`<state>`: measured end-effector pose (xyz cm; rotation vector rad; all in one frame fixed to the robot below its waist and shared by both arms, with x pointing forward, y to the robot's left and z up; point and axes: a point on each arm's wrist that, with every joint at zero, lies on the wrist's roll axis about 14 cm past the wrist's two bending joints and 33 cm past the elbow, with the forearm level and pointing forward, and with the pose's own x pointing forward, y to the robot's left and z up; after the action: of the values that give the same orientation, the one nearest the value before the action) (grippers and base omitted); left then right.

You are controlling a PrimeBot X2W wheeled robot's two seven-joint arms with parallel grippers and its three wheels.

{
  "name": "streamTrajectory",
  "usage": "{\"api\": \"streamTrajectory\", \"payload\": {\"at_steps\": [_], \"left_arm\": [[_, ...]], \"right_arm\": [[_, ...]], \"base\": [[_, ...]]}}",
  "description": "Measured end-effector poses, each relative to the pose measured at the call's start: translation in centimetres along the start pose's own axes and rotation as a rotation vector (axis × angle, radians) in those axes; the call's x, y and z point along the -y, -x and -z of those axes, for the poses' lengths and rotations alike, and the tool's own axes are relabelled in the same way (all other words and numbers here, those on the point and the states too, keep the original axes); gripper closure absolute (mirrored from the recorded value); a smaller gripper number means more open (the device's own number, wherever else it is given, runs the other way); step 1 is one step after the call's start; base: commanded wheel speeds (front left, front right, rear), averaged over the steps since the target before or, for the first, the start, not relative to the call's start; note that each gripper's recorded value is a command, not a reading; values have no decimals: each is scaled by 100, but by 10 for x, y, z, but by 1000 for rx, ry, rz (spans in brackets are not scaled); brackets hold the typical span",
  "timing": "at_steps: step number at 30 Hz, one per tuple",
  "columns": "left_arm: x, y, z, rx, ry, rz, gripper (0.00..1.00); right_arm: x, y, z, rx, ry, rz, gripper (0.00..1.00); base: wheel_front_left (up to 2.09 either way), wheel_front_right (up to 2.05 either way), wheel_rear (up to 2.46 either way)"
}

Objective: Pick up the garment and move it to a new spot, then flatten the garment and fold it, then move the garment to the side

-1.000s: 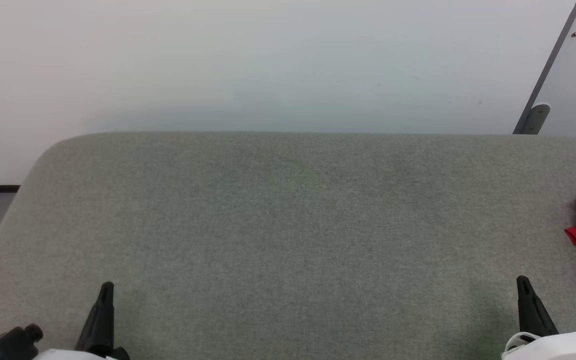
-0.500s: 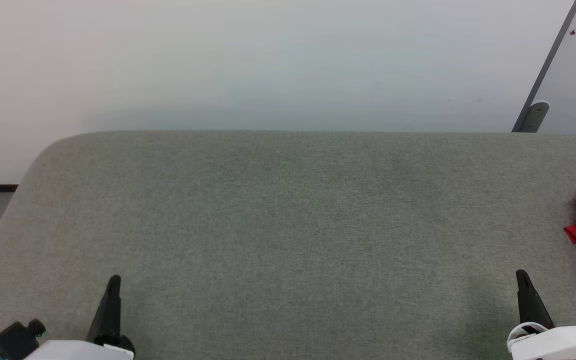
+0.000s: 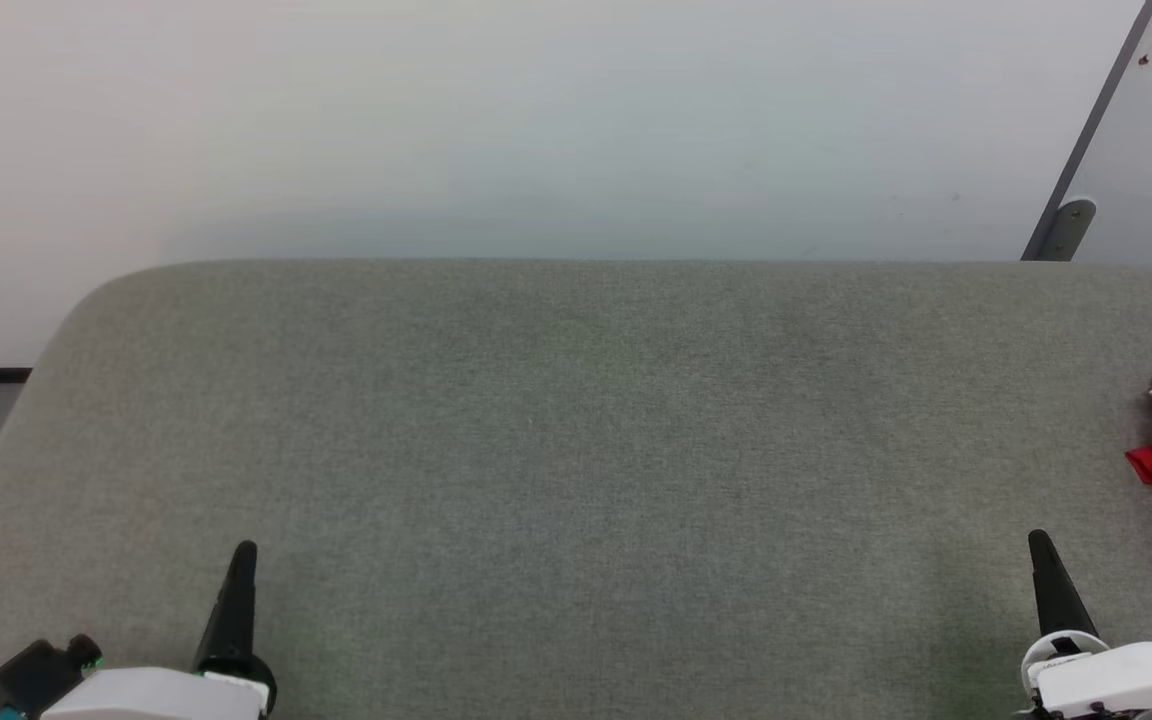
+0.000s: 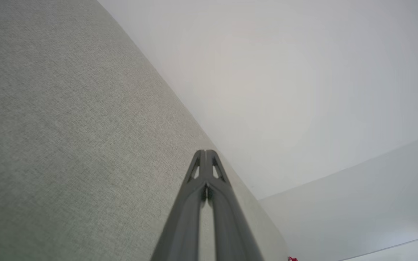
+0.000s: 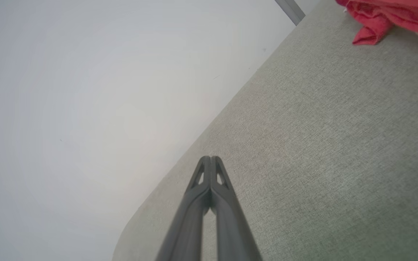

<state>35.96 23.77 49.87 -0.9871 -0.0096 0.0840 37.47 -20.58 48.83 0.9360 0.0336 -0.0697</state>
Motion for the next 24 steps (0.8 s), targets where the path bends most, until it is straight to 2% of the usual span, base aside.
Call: {"api": "streamTrajectory", "payload": {"at_steps": [24], "left_arm": [[10, -11, 12, -24, 239, 10, 100]], "right_arm": [[-5, -5, -1, -11, -263, -13, 100]], "base": [[0, 0, 0]]}}
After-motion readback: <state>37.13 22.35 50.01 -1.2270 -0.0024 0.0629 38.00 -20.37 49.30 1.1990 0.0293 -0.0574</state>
